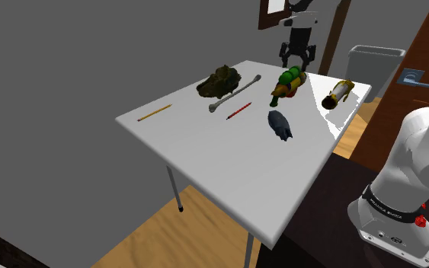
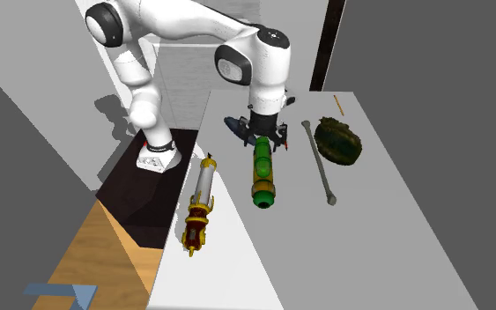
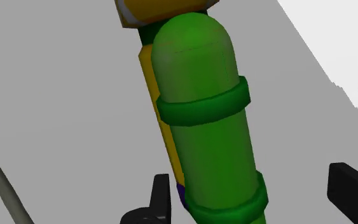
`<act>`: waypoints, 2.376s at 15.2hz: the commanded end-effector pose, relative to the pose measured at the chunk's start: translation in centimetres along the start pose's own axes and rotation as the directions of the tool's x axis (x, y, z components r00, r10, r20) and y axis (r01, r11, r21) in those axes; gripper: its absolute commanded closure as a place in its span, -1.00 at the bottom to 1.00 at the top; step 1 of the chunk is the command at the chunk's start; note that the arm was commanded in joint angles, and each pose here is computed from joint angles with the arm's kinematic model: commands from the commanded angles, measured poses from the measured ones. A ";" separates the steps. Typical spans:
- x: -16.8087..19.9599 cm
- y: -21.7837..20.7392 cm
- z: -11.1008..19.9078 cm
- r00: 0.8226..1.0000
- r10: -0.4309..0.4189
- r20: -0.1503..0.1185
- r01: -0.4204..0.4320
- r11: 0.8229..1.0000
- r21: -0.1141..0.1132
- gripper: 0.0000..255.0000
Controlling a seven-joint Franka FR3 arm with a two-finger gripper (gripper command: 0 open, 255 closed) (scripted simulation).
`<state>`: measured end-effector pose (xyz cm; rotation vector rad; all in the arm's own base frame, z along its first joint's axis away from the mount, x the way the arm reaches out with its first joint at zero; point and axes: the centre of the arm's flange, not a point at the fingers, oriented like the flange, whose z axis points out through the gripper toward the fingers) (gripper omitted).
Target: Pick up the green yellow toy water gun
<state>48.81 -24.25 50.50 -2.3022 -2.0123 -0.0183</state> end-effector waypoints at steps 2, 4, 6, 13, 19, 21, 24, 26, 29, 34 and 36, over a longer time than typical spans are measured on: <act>-0.2 1.0 1.0 0.999 -0.048 -0.004 0.048 0.999 -0.003 -1.00; -0.3 1.1 2.1 0.999 -0.048 -0.004 0.048 0.999 -0.003 -1.00; -0.3 1.2 3.1 0.999 -0.048 -0.004 0.048 0.999 -0.003 -1.00; -0.4 1.2 3.9 0.999 -0.048 -0.004 0.048 0.999 -0.003 1.00; -0.4 1.2 4.0 0.999 -0.048 -0.004 0.048 0.999 -0.003 1.00; -0.3 1.1 2.9 0.999 -0.048 -0.004 0.048 0.999 -0.003 1.00; -0.2 1.1 1.3 0.999 -0.048 -0.004 0.048 0.999 -0.003 1.00; -0.2 1.0 0.3 0.999 -0.048 -0.004 0.048 0.999 -0.003 1.00; -0.1 0.9 -1.3 0.999 -0.048 -0.004 0.048 0.999 -0.003 1.00; 0.1 0.8 -3.9 0.999 -0.048 -0.004 0.048 0.999 -0.003 1.00; 0.1 0.8 -4.0 0.999 -0.048 -0.004 0.048 0.999 -0.003 1.00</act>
